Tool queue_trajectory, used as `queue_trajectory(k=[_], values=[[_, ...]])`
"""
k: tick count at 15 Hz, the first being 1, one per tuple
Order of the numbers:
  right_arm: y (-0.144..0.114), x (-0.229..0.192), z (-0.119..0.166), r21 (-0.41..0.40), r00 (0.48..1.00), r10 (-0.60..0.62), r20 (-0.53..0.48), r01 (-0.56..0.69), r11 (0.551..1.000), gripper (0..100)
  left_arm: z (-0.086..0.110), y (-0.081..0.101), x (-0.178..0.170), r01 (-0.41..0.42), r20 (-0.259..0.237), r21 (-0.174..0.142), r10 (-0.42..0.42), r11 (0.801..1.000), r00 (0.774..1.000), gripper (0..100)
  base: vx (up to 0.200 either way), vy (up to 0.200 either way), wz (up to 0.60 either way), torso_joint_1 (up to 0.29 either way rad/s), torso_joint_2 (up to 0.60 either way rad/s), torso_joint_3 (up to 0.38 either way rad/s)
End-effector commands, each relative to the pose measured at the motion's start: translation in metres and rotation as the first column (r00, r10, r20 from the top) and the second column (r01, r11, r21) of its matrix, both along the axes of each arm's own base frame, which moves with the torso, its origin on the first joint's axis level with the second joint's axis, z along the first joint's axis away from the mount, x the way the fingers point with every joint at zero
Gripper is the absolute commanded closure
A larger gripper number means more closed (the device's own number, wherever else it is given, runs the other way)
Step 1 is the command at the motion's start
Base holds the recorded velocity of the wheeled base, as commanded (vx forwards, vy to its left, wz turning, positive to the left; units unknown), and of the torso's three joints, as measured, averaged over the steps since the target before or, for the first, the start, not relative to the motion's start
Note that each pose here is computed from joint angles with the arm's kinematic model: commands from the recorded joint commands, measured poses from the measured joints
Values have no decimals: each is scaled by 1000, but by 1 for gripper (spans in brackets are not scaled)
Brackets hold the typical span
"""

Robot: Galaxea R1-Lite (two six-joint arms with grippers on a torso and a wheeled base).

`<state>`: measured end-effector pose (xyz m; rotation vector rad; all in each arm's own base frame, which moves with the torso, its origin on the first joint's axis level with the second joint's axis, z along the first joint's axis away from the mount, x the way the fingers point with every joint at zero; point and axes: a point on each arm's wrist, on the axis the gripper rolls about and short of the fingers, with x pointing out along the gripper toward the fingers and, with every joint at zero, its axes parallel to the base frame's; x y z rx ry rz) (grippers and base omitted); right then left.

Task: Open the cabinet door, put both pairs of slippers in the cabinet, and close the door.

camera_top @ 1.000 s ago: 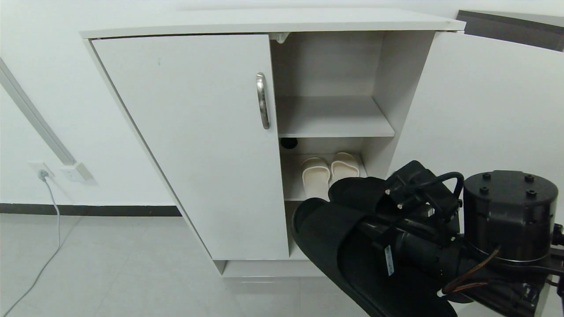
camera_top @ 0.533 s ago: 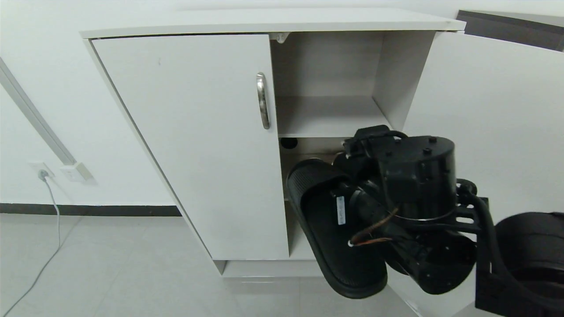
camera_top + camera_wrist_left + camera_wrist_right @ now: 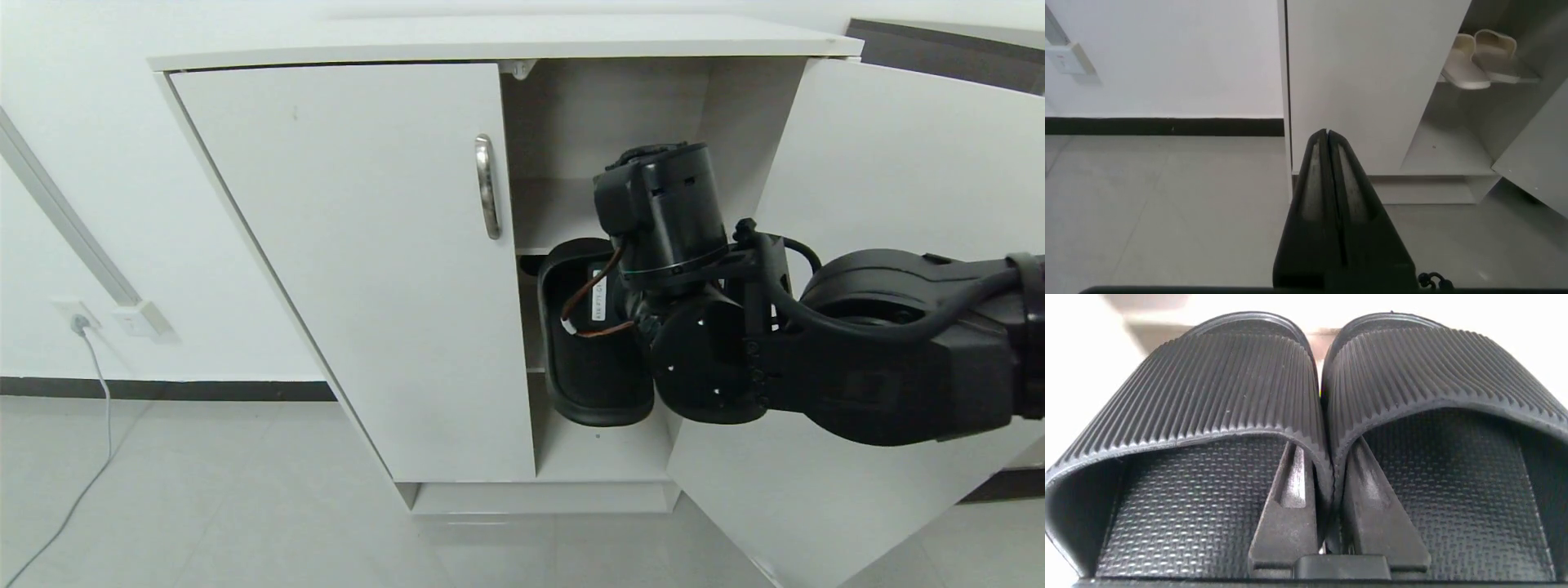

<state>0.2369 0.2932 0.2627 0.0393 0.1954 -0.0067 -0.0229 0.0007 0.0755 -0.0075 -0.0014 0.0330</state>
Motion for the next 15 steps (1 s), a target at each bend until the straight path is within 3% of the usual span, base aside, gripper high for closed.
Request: queue_trajectory(k=[1,9,15], values=[[3,5,-6,-10,1000,-8,-7,7,1000,100,0,0,0,-1,-1,0,1,1000,1000,100,0,0,0,0,0,0],[0,9,1,-11,1000,-4,28,4,1000,100,0,0,0,-1,-1,0,1,1000,1000,100,0,0,0,0,0,0],[-1,12,1,-15,1000,-1,30,2,1000,100,0,0,0,1,-1,1,-1,1000,1000,100,200,0,0,0,6,4]])
